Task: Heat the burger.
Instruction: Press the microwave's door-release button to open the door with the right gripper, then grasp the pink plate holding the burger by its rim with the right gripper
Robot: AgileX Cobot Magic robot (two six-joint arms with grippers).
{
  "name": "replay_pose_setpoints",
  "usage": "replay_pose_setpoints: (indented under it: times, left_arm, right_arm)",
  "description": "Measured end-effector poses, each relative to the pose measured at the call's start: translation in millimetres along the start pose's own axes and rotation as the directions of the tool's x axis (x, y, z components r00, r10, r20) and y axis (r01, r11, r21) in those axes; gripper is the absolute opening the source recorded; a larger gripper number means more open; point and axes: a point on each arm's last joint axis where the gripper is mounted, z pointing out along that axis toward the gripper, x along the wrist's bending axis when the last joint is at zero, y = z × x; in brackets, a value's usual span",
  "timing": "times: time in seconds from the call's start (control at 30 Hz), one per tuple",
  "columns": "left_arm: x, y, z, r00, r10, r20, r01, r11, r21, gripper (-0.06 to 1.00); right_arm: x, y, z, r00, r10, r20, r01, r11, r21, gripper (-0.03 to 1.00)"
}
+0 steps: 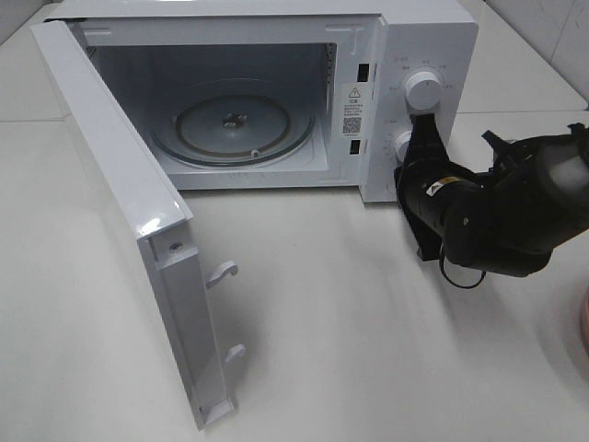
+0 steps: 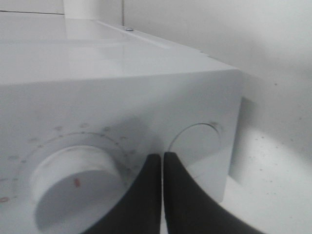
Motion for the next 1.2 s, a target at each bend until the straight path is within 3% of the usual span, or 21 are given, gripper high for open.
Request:
replay_pose_setpoints:
  times: [0.33, 0.53, 0.8, 0.9, 0.93, 0.97, 1.0, 1.03, 1.1, 1.13, 1.17, 1.2]
  left_arm:
    - [0, 0, 0, 1.0, 0.0, 0.0, 0.0, 1.0, 0.0, 0.99]
    - [0, 0, 0, 1.0, 0.0, 0.0, 0.0, 1.0, 0.0, 0.99]
    - [0, 0, 0, 1.0, 0.0, 0.0, 0.0, 1.0, 0.0, 0.99]
    - [0, 0, 0, 1.0, 0.0, 0.0, 0.0, 1.0, 0.0, 0.99]
    - [0, 0, 0, 1.0, 0.0, 0.0, 0.0, 1.0, 0.0, 0.99]
    - [0, 0, 0, 1.0, 0.0, 0.0, 0.0, 1.0, 0.0, 0.99]
    - [0, 0, 0, 1.0, 0.0, 0.0, 0.0, 1.0, 0.0, 0.99]
    - [0, 0, 0, 1.0, 0.0, 0.0, 0.0, 1.0, 0.0, 0.99]
    - [0, 0, 0, 1.0, 0.0, 0.0, 0.0, 1.0, 0.0, 0.99]
    - [0, 0, 0, 1.0, 0.0, 0.0, 0.0, 1.0, 0.0, 0.99]
    - [0, 0, 0, 1.0, 0.0, 0.0, 0.0, 1.0, 0.0, 0.99]
    - [0, 0, 0, 1.0, 0.0, 0.0, 0.0, 1.0, 0.0, 0.99]
  right_arm:
    - [2, 7, -26, 0.998, -0.045, 0.046, 0.043, 0.999, 0.031, 0.0]
    - [8, 11, -51, 0.985, -0.151, 0.088, 0.144, 0.986, 0.086, 0.0]
    - [17, 10, -67, 0.935, -0.338, 0.11, 0.315, 0.931, 0.182, 0.0]
    - [20, 10, -72, 0.897, -0.431, 0.098, 0.403, 0.889, 0.219, 0.0]
    - [23, 10, -76, 0.854, -0.514, 0.076, 0.484, 0.841, 0.243, 0.0]
    - [23, 10, -76, 0.854, -0.514, 0.076, 0.484, 0.841, 0.243, 0.0]
    - [26, 10, -80, 0.806, -0.589, 0.052, 0.558, 0.787, 0.265, 0.0]
    - [26, 10, -80, 0.806, -0.589, 0.052, 0.558, 0.787, 0.265, 0.0]
    - [29, 9, -87, 0.724, -0.689, 0.013, 0.654, 0.693, 0.303, 0.01]
    - [29, 9, -87, 0.724, -0.689, 0.013, 0.654, 0.693, 0.303, 0.01]
    - [32, 9, -92, 0.667, -0.745, -0.017, 0.707, 0.626, 0.328, 0.01]
    - [32, 9, -92, 0.667, -0.745, -0.017, 0.707, 0.626, 0.328, 0.01]
